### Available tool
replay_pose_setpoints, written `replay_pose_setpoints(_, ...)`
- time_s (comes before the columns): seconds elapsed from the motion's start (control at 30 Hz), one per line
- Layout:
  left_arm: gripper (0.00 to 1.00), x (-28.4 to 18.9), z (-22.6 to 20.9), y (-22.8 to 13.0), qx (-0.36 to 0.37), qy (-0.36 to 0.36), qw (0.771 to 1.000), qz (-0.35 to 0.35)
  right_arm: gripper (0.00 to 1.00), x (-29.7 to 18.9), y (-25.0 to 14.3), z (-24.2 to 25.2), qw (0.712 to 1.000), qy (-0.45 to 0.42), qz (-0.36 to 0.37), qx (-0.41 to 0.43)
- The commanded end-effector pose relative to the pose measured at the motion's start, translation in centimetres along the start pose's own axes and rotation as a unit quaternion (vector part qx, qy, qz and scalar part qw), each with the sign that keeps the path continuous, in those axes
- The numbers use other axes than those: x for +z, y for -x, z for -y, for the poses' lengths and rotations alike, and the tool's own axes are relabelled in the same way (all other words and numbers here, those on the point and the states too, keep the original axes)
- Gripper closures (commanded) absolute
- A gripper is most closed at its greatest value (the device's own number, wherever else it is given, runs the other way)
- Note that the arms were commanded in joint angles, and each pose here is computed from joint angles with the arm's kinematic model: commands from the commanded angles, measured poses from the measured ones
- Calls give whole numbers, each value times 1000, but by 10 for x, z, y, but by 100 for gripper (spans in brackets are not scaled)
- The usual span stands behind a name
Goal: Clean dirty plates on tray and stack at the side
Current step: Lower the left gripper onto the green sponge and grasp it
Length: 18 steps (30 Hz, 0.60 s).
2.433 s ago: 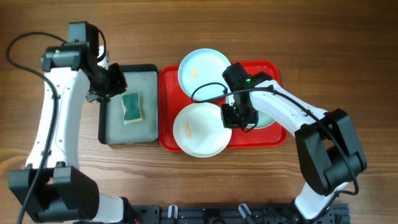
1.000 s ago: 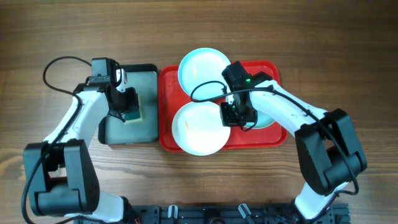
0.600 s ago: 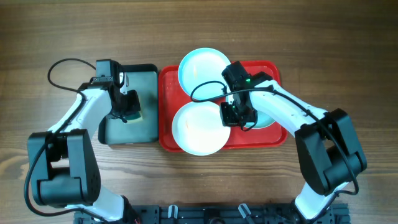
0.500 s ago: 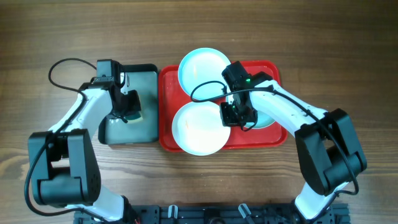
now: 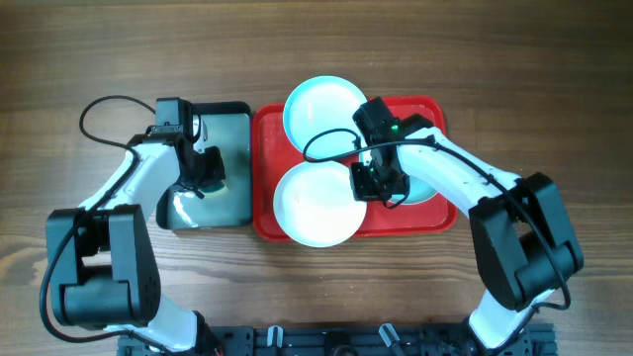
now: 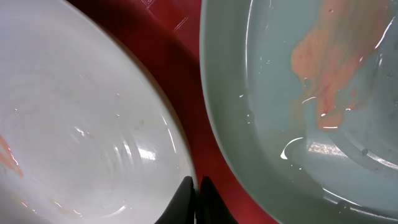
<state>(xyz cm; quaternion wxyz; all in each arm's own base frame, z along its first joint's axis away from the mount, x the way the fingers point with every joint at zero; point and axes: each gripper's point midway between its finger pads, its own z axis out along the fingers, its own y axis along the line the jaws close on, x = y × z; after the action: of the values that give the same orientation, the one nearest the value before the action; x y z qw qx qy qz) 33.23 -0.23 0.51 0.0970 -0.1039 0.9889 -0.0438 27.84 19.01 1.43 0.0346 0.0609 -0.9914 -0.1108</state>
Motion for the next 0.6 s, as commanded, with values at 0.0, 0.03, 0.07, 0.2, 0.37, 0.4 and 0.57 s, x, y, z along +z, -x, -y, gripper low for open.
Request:
replay_pose_setpoints(0.0, 96, 12, -4, -16, 1, 11, 1000, -27, 95, 2, 0, 2, 1000, -7, -1, 2)
replay_pose_setpoints(0.03, 96, 11, -1, -15, 3, 4, 1000, -25, 95, 2, 0, 2, 1000, -8, -1, 2)
replay_pose_setpoints(0.07, 96, 8, 1, -11, 15, -2, 1000, -20, 94, 2, 0, 2, 1000, -8, -1, 1)
replay_pose_setpoints(0.2, 96, -53, 16, 44, 27, -21, 995, 91, 94, 2, -2, 3, 1000, -9, -5, 2)
replay_pose_setpoints(0.37, 96, -158, 18, 86, 28, -10, 968, 248, 94, 3, -5, 4, 1000, -11, -11, 5)
replay_pose_setpoints(0.4, 96, -170, 17, 86, 27, -6, 964, 264, 94, 3, -7, 5, 1000, -12, -14, 6)
replay_pose_setpoints(0.57, 96, -183, 18, 82, 28, -10, 961, 276, 89, 2, -15, 2, 999, -3, -32, 9)
